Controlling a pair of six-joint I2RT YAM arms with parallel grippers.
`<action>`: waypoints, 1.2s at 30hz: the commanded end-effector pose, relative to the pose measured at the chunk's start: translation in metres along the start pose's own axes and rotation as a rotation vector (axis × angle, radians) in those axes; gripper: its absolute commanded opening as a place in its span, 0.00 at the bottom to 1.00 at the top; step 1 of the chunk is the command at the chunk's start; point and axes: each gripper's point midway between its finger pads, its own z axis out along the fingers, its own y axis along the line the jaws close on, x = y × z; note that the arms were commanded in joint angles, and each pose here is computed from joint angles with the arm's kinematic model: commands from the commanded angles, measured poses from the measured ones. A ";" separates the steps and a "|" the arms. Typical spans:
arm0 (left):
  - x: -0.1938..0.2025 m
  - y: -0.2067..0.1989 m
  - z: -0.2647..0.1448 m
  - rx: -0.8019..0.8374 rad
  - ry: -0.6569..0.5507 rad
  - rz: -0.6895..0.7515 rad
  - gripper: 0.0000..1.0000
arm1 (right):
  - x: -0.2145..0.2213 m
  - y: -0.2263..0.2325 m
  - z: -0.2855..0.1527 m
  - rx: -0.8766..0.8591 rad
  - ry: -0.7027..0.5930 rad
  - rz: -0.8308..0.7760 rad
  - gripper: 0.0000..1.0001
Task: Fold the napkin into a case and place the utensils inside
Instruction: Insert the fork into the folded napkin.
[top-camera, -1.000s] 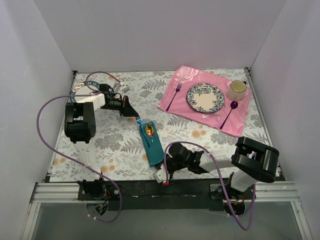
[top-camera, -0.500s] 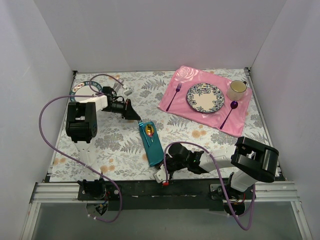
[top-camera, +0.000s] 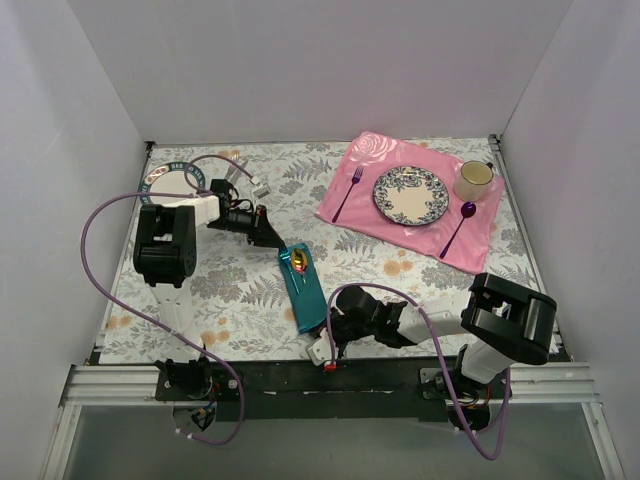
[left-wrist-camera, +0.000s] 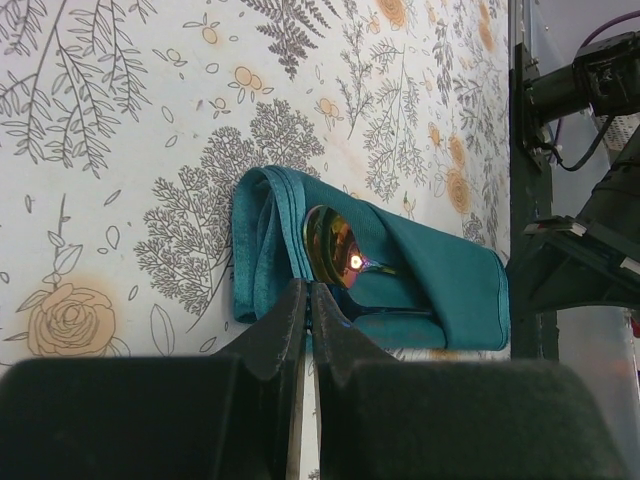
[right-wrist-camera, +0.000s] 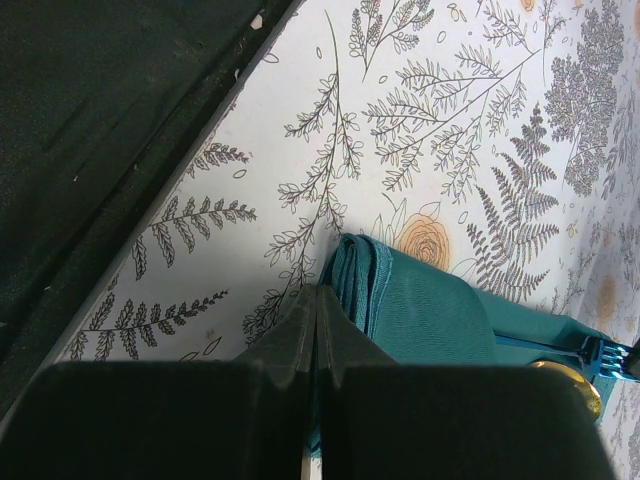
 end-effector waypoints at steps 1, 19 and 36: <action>-0.019 -0.020 -0.005 -0.010 -0.015 0.102 0.00 | 0.001 -0.008 0.002 0.017 0.005 0.012 0.01; -0.005 -0.029 0.006 -0.008 0.026 0.099 0.00 | 0.004 -0.007 0.002 0.024 0.016 0.016 0.01; 0.005 -0.026 0.008 -0.022 0.043 0.078 0.00 | 0.005 -0.008 0.002 0.027 0.021 0.014 0.01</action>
